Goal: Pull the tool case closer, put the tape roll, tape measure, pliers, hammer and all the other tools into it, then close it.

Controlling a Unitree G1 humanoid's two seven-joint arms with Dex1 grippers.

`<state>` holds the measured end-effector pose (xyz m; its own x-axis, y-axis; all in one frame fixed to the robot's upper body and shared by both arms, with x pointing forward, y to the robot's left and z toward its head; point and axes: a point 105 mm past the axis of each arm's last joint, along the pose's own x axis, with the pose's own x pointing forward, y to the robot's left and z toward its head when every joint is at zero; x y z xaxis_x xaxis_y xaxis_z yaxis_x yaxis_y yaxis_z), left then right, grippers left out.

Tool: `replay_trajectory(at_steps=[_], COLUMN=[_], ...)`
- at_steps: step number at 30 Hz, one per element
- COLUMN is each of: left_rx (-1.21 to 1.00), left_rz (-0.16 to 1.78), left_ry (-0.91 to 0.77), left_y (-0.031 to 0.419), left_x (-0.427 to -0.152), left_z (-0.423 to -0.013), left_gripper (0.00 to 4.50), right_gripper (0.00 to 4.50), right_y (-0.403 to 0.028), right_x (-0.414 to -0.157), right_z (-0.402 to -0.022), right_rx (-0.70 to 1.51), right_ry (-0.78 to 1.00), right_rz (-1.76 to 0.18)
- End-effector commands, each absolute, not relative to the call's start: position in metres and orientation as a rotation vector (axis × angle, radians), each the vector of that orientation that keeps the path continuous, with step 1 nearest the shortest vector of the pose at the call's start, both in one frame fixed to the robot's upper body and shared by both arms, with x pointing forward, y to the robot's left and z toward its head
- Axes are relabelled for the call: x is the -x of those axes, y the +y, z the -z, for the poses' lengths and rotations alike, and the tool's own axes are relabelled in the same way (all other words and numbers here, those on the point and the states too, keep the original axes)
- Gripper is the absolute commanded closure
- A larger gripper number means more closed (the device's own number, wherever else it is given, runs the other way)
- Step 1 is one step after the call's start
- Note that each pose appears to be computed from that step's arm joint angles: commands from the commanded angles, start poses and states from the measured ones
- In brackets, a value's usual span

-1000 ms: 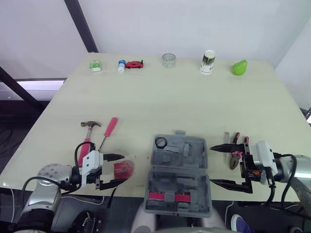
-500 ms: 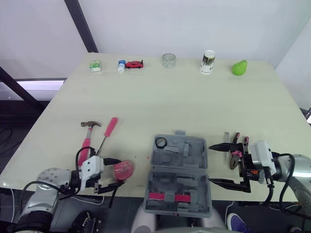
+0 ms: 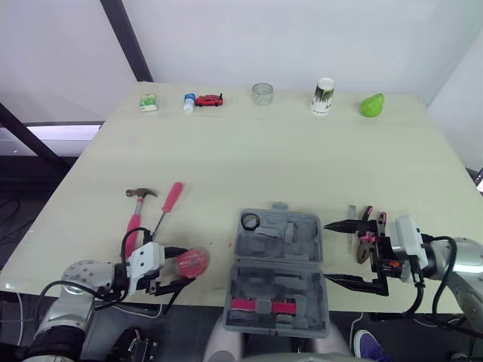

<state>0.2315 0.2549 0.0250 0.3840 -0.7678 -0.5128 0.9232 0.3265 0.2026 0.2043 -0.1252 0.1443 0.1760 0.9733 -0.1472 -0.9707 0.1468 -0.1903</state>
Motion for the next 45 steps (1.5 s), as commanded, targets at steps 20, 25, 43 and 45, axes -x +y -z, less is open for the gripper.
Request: replay_trajectory(at_steps=[20, 25, 43, 45], left_rx=[-0.634, -0.582, -0.615, -0.637], left_rz=[1.588, 1.656, 1.769, 1.771], left_ry=[-0.149, -0.225, -0.372, -0.376], left_y=[0.111, 0.077, 0.017, 0.017], left_x=[-0.288, -0.291, -0.288, -0.288], left_z=[-0.147, -0.155, -0.147, -0.144], left_gripper=[1.44, 1.44, 1.44, 1.44], right_gripper=[0.0, 0.0, 2.33, 3.33], right_y=[-0.125, -0.118, -0.094, -0.094], right_x=[-0.224, -0.224, -0.235, -0.235], right_z=[-0.157, -0.16, -0.166, -0.165], right_rx=[-0.238, -0.306, -0.661, -0.661], right_ry=[0.261, 0.317, 0.596, 0.606], right_rz=[-1.108, -1.093, -0.92, -0.912])
